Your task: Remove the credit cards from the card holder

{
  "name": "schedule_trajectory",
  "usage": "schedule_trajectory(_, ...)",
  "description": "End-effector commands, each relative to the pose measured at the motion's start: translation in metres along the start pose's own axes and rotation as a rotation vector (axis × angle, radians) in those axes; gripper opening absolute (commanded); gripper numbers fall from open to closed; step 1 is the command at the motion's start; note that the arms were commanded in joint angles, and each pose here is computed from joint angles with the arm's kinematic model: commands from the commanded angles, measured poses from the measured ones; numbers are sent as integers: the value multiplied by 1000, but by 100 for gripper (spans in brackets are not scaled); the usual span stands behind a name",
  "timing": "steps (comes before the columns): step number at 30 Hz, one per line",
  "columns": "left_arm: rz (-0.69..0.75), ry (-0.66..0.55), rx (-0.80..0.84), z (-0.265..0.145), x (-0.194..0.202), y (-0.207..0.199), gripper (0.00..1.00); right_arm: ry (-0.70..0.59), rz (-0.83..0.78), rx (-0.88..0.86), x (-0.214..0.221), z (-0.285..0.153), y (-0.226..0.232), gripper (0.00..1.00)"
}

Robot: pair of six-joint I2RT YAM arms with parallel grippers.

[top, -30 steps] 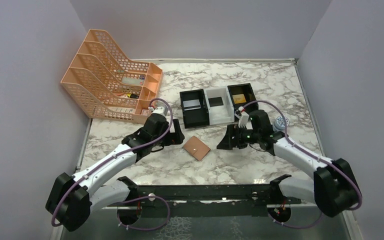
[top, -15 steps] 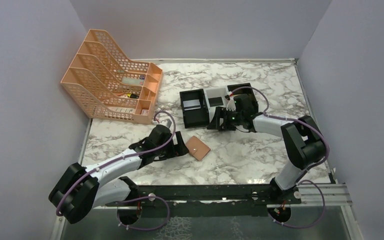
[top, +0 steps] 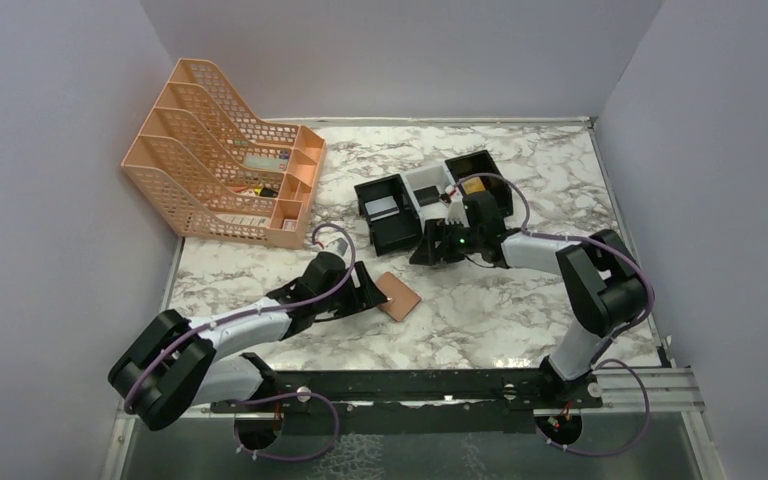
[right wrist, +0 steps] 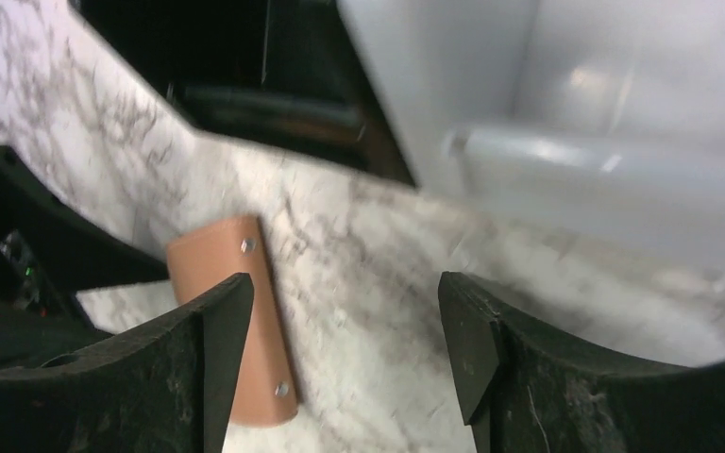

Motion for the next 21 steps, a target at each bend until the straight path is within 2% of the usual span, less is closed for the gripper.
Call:
schedule_trajectory(1,-32,-12,18,9,-3,-7,70,115,-3,-76,53,-13,7,72)
schedule_trajectory(7,-28,17,-7,23,-2,-10,58,212,-15,-172,94,-21,21,67)
schedule_trajectory(13,8,45,-4,31,4,-14,40,290,6,-198,123,-19,17,59)
schedule_trajectory(17,49,64,10,36,5,-19,38,283,59,-219,127,-21,20,53)
schedule_trajectory(21,93,76,23,41,4,-26,40,244,123,-225,128,-24,22,42)
Point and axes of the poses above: each gripper's point midway between its finger pads, its own z axis out along the fingers, its own y axis along the line the jaws close on, x = y × z, the point moved 1 cm from there along -z, back along the fingers, and after that the axes turned 13 degrees about z, right-handed, at the moved point
